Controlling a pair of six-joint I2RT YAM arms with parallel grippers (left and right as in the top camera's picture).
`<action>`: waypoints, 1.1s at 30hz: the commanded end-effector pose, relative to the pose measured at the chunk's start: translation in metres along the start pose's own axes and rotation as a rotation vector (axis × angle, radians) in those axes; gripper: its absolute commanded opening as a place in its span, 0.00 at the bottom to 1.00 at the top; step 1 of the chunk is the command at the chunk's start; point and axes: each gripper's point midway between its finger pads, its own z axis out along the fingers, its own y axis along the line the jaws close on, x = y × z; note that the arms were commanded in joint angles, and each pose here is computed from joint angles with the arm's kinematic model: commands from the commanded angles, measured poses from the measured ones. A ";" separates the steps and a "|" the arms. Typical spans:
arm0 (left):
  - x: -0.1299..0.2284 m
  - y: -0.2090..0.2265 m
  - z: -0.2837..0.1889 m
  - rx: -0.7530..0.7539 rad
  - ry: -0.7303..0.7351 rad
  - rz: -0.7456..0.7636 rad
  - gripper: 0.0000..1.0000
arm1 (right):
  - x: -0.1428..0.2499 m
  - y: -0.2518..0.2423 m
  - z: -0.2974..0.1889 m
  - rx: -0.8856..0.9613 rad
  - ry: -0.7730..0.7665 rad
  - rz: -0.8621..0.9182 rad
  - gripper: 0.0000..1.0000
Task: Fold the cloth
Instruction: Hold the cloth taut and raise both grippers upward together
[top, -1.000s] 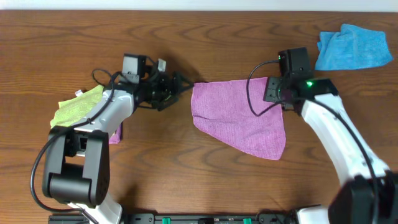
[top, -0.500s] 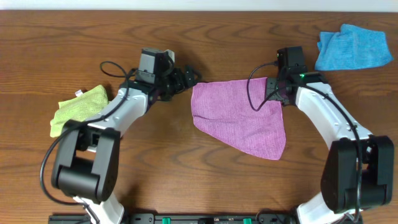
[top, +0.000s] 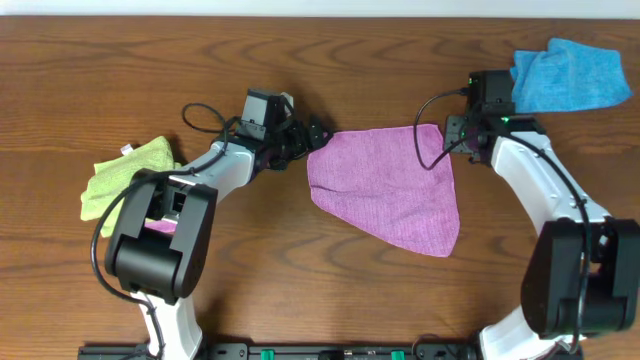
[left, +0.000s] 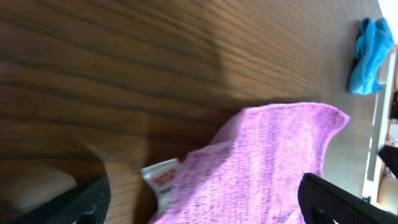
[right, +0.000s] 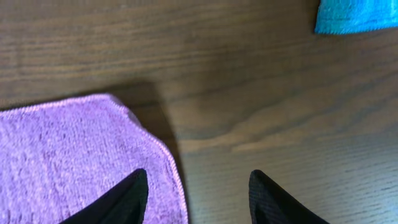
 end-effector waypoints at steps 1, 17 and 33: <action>0.000 -0.010 0.007 0.012 -0.010 0.029 0.97 | 0.008 0.005 0.017 -0.019 0.040 -0.021 0.52; 0.017 -0.005 0.015 -0.064 0.009 0.040 0.78 | 0.007 0.024 0.062 -0.092 0.020 -0.018 0.51; 0.017 0.007 0.014 -0.123 -0.005 0.035 0.22 | 0.011 0.044 0.077 -0.196 0.027 -0.017 0.49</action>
